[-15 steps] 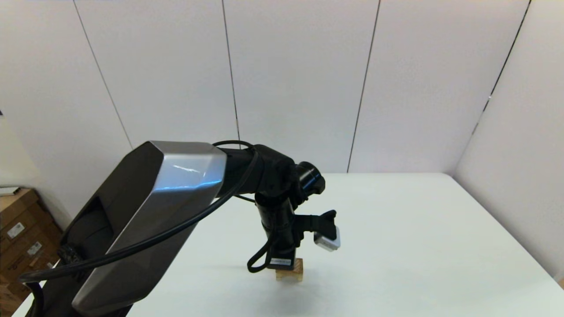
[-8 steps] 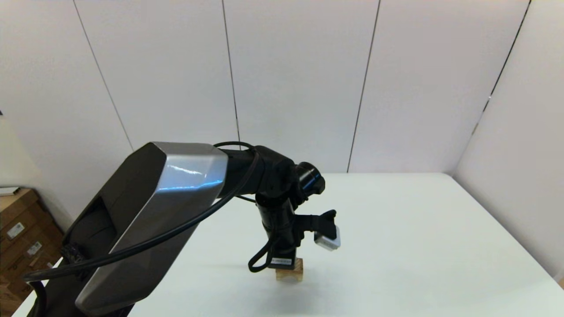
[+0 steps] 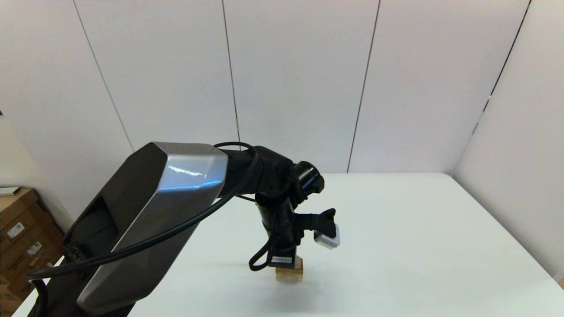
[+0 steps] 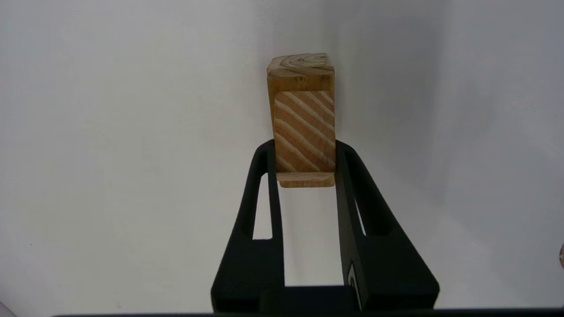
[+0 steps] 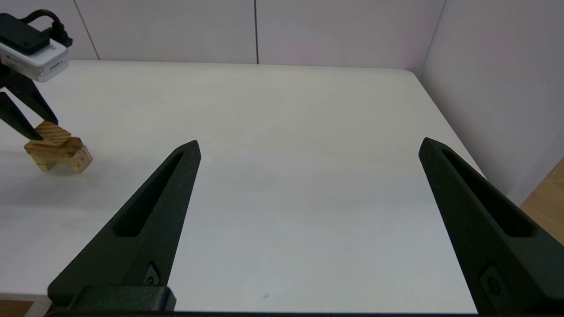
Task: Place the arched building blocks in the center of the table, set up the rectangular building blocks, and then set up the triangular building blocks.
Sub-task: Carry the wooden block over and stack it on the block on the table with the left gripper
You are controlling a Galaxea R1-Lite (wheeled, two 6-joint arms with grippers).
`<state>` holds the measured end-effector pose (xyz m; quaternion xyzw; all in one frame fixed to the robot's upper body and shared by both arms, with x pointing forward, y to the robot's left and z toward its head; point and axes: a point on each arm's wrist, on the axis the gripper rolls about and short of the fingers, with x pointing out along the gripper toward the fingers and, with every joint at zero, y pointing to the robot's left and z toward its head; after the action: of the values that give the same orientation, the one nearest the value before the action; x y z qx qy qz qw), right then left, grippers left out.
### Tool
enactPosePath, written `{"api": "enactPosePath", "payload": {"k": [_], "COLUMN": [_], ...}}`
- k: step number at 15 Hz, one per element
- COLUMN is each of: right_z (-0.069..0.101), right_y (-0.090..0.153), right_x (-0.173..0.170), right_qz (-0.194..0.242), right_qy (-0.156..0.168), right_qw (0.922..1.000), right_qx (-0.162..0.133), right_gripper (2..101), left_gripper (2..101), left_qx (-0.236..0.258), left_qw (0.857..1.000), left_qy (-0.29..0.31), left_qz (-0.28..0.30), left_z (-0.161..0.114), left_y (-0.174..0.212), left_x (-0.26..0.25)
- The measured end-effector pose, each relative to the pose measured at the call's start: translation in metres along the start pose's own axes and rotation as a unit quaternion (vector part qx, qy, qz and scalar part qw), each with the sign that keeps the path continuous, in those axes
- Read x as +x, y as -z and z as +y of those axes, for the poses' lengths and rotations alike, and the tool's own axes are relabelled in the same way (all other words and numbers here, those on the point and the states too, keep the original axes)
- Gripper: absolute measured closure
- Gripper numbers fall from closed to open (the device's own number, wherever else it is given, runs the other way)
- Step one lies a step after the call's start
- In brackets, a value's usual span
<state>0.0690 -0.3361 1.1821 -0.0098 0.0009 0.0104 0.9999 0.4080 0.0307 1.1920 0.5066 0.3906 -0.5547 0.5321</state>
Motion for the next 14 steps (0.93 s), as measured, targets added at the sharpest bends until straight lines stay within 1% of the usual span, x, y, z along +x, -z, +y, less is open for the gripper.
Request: {"api": "enactPosePath", "payload": {"k": [12,13,14], "right_z": [0.0,0.0,0.0], "right_y": [0.0,0.0,0.0], "right_x": [0.0,0.0,0.0], "right_qz": [0.0,0.0,0.0], "right_qy": [0.0,0.0,0.0], "right_qw": [1.0,1.0,1.0], "right_qx": [0.0,0.0,0.0], "right_gripper": [4.3,4.3,4.3], "left_gripper": [81.9,77.8,69.7], "left_qx": [-0.001,-0.001,-0.001], "left_qw": [1.0,1.0,1.0], "left_qy": [-0.001,0.0,0.0], "left_qz": [0.001,0.001,0.002], "left_z": [0.0002,0.0002,0.0004], "left_y": [0.0003,0.0003,0.0005], "left_x": [0.0002,0.0006,0.0012]}}
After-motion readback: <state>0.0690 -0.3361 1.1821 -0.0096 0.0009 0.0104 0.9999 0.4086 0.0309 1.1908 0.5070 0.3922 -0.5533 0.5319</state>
